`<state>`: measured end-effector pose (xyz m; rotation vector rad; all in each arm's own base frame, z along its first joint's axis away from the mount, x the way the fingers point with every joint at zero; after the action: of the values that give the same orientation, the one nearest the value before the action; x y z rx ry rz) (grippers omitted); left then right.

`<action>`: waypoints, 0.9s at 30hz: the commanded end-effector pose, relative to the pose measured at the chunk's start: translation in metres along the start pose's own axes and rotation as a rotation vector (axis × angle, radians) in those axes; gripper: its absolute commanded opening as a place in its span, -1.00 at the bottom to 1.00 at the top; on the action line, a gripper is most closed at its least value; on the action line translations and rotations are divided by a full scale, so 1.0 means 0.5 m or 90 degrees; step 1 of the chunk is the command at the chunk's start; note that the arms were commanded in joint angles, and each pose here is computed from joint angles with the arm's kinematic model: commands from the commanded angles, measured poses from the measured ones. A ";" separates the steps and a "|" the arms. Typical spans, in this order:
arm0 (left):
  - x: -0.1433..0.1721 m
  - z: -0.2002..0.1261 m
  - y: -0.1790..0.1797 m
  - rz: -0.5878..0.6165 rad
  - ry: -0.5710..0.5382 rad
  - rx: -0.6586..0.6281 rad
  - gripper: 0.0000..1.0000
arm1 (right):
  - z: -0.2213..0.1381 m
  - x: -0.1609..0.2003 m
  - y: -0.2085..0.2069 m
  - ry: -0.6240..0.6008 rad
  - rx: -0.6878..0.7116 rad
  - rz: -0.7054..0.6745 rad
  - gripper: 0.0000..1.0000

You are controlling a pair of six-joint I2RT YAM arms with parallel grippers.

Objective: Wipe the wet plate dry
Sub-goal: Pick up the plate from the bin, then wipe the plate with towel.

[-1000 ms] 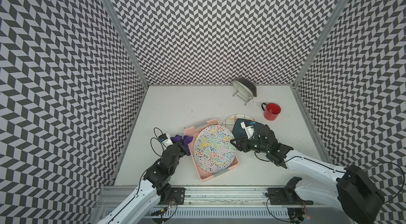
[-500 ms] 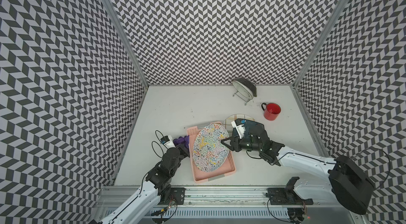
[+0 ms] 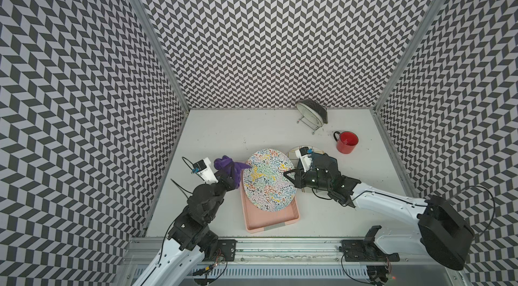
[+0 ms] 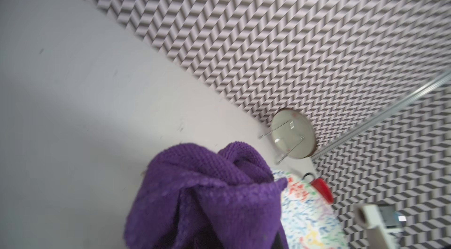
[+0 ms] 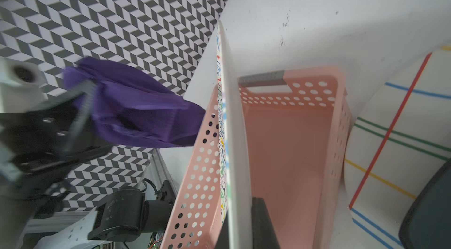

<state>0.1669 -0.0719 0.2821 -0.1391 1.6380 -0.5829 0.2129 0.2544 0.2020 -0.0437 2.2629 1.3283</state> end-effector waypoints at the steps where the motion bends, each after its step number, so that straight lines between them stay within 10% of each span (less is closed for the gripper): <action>1: -0.067 -0.010 -0.087 0.101 -0.005 0.163 -1.00 | -0.067 -0.065 0.125 -0.109 -0.139 -0.037 -1.00; 9: -0.003 0.039 -0.243 0.162 0.106 0.397 -1.00 | -0.191 -0.082 0.187 -0.231 -0.298 0.038 -1.00; 20: 0.079 0.092 -0.169 0.191 0.173 0.103 -1.00 | -0.324 -0.089 0.264 -0.290 -0.433 0.025 -1.00; 27: 0.162 0.070 -0.351 0.266 0.255 0.514 -1.00 | -0.329 -0.084 0.286 -0.254 -0.481 0.024 -1.00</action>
<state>0.1638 -0.2268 0.3163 0.6277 1.5986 -0.8497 0.1741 0.1889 0.3242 0.2098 1.7158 1.6181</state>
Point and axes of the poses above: each gripper's point midway between its finger pads, its own z axis out along the fingers, its own y axis along the line the jaws close on, x = y × z, the point moved 7 cm from there along -z, back along the fingers, and after that the axes turned 14 degrees about z, right-handed, at the moved point
